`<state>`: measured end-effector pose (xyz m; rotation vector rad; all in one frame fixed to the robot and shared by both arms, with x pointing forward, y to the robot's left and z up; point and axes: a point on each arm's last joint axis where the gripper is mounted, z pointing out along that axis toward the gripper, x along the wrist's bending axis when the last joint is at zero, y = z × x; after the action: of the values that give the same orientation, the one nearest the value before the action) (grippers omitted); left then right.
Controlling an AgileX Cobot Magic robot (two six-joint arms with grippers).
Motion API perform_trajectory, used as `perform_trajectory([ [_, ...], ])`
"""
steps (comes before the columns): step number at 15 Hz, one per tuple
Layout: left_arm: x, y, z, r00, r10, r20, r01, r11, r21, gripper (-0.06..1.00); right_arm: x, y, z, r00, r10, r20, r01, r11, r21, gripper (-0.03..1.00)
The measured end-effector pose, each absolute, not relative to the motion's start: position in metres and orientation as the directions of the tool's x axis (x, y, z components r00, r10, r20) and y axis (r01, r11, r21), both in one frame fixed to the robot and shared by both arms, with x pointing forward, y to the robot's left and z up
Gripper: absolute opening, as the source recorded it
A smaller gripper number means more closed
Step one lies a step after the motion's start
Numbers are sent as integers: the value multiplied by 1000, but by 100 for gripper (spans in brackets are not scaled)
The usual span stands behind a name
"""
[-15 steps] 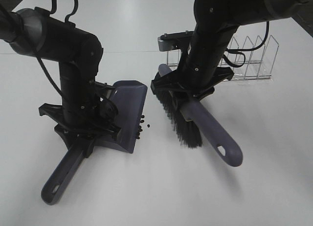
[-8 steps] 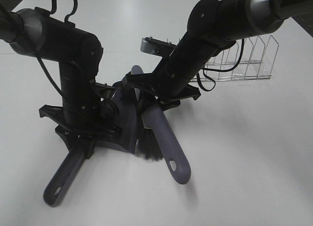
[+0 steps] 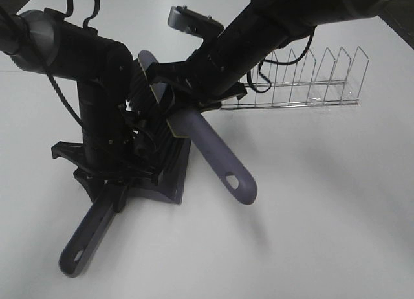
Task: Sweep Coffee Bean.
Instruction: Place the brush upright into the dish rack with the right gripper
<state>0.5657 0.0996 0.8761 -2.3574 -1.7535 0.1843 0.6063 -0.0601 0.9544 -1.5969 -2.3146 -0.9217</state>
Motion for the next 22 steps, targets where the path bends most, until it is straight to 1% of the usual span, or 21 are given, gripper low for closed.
perform_trajectory([
  [1,566,101,883,283,959,12,937,-274,-217,34,604,-64,970,-421,792,443,879,237,413,31],
  [2,570,109,905,257,966,-4,951,-254,-174,34,600,-76,997,-432,832,349,854,254,453,31],
  [5,577,127,932,211,977,-25,971,-213,-113,34,585,-97,1038,-443,873,202,821,305,482,31],
  [7,581,140,946,190,981,-33,977,-193,-87,34,575,-108,1053,-446,884,139,820,341,460,31],
  [8,581,146,949,183,983,-34,978,-186,-99,34,565,-118,1066,-453,887,86,820,378,429,31],
  [9,581,148,950,178,983,-34,978,-181,-104,34,562,-121,1069,-452,889,74,823,383,420,31],
  [11,583,156,950,174,984,-33,977,-177,-121,34,550,-130,1068,-448,893,38,840,405,362,31],
  [14,583,157,950,186,982,-36,974,-189,-124,34,535,-150,1041,-393,919,38,889,369,271,31],
  [16,583,157,950,200,979,-37,971,-203,-123,34,532,-184,1022,-278,959,60,941,260,217,31],
  [18,584,157,950,205,978,-40,972,-208,-111,34,533,-230,1003,-135,990,51,981,126,149,31],
  [20,586,156,950,226,973,-44,969,-230,-92,34,533,-254,997,-65,997,39,990,59,126,31],
  [22,587,157,950,238,970,-48,967,-242,-81,34,535,-267,997,-44,999,9,989,42,138,31],
])
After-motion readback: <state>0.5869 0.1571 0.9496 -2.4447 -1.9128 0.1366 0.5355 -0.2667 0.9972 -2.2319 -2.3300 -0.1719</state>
